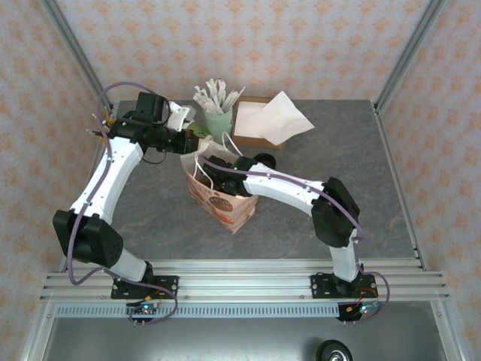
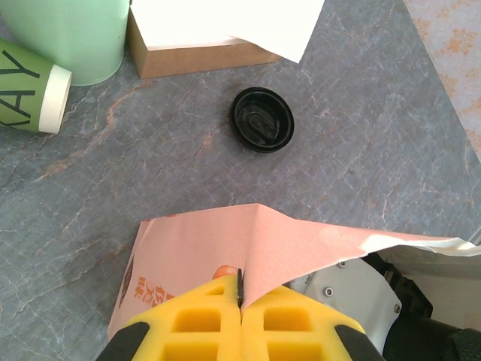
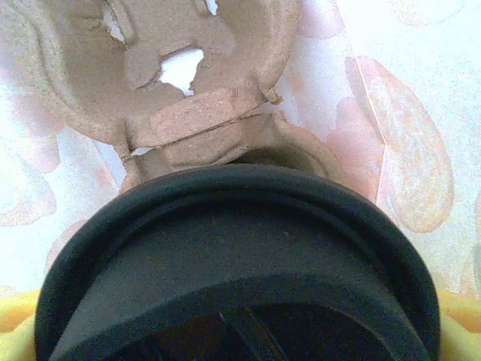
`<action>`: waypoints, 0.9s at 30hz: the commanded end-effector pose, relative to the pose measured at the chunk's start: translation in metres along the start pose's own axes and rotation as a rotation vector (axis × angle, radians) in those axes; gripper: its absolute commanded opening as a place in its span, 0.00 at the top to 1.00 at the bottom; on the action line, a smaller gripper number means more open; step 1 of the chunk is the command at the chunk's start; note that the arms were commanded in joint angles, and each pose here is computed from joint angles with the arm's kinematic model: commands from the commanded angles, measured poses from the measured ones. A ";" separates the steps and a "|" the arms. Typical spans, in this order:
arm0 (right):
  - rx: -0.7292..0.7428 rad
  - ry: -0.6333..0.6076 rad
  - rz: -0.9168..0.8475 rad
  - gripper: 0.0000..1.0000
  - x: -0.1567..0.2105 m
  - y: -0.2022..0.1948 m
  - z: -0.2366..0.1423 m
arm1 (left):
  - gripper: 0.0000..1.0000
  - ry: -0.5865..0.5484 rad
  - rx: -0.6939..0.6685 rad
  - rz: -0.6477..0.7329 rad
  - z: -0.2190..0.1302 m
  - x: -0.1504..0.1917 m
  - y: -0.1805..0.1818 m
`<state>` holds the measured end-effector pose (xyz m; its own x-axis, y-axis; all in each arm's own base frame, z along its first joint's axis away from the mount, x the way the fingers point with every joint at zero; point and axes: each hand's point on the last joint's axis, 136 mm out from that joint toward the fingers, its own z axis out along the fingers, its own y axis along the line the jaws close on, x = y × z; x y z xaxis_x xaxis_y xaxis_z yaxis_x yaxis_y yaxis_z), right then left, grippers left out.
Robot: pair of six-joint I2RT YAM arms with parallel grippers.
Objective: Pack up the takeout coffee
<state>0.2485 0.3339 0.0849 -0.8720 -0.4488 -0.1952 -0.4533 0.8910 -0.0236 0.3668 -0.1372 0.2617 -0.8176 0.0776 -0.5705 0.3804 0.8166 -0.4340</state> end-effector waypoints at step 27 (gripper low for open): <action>0.124 0.626 -0.013 0.47 0.174 -0.006 0.151 | 1.00 -0.014 0.006 0.021 -0.005 0.002 -0.004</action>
<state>0.2455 0.3566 0.0718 -0.8740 -0.4285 -0.2293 -0.4439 0.8959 0.0179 0.3674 -0.1382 0.2638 -0.8097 0.0752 -0.5821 0.3901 0.8100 -0.4380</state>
